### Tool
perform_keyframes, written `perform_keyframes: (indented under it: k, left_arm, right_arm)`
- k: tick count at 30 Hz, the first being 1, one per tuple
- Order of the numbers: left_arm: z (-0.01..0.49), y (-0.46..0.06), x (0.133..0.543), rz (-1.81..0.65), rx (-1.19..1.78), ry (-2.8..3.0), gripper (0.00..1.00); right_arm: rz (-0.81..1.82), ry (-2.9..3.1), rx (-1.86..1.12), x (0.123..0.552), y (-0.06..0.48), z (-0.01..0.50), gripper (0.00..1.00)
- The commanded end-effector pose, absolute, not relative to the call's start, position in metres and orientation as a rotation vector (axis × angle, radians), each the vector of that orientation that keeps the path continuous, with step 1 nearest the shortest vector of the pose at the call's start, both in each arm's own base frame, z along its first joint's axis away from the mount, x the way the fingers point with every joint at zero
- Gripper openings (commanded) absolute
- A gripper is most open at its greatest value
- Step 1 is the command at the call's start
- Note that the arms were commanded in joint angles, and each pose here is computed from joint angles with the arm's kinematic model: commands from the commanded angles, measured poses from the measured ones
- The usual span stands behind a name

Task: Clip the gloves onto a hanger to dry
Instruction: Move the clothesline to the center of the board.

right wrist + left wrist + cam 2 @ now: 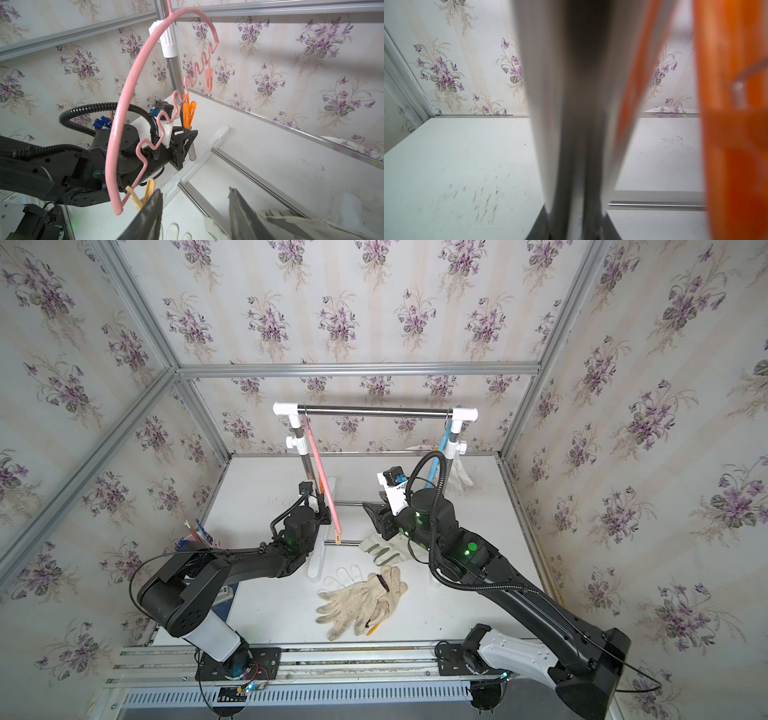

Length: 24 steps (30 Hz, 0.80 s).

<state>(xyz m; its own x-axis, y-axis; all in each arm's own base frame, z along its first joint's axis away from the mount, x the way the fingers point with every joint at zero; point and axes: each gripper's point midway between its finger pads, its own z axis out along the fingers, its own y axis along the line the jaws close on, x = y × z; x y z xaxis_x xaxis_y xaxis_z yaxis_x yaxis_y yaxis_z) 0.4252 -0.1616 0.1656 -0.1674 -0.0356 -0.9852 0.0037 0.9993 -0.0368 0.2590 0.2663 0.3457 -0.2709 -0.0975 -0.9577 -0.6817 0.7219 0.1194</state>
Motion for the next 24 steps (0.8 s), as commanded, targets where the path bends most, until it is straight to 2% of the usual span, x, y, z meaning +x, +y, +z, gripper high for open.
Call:
perform_keyframes:
  k: [1, 3, 4, 8, 11, 13, 20, 24]
  left_arm:
    - [0.153, -0.168, 0.419, -0.058, -0.007, 1.782, 0.16]
    - [0.154, -0.166, 0.416, -0.052, -0.005, 1.780, 0.24]
    - [0.155, -0.164, 0.415, -0.047, -0.003, 1.778, 0.32]
    - [0.169, -0.158, 0.411, 0.017, 0.032, 1.752, 0.72]
    - [0.184, -0.145, 0.408, 0.117, 0.051, 1.747, 0.92]
    - [0.194, -0.133, 0.404, 0.171, 0.037, 1.774, 1.00]
    - [0.226, -0.079, 0.366, 0.266, -0.126, 1.949, 1.00]
    - [0.241, -0.074, 0.336, 0.179, -0.041, 1.937, 1.00]
  right_arm:
    - [0.633, 1.784, -0.585, 0.261, 0.264, 0.347, 0.53]
    - [0.632, 1.783, -0.583, 0.261, 0.263, 0.347, 0.54]
    - [0.627, 1.784, -0.583, 0.261, 0.263, 0.347, 0.54]
    - [0.603, 1.764, -0.588, 0.262, 0.261, 0.352, 0.56]
    - [0.588, 1.741, -0.592, 0.263, 0.259, 0.360, 0.57]
    - [0.578, 1.732, -0.606, 0.262, 0.258, 0.362, 0.58]
    - [0.665, 1.697, -0.685, 0.244, 0.265, 0.365, 0.56]
    - [0.698, 1.715, -0.665, 0.236, 0.260, 0.367, 0.48]
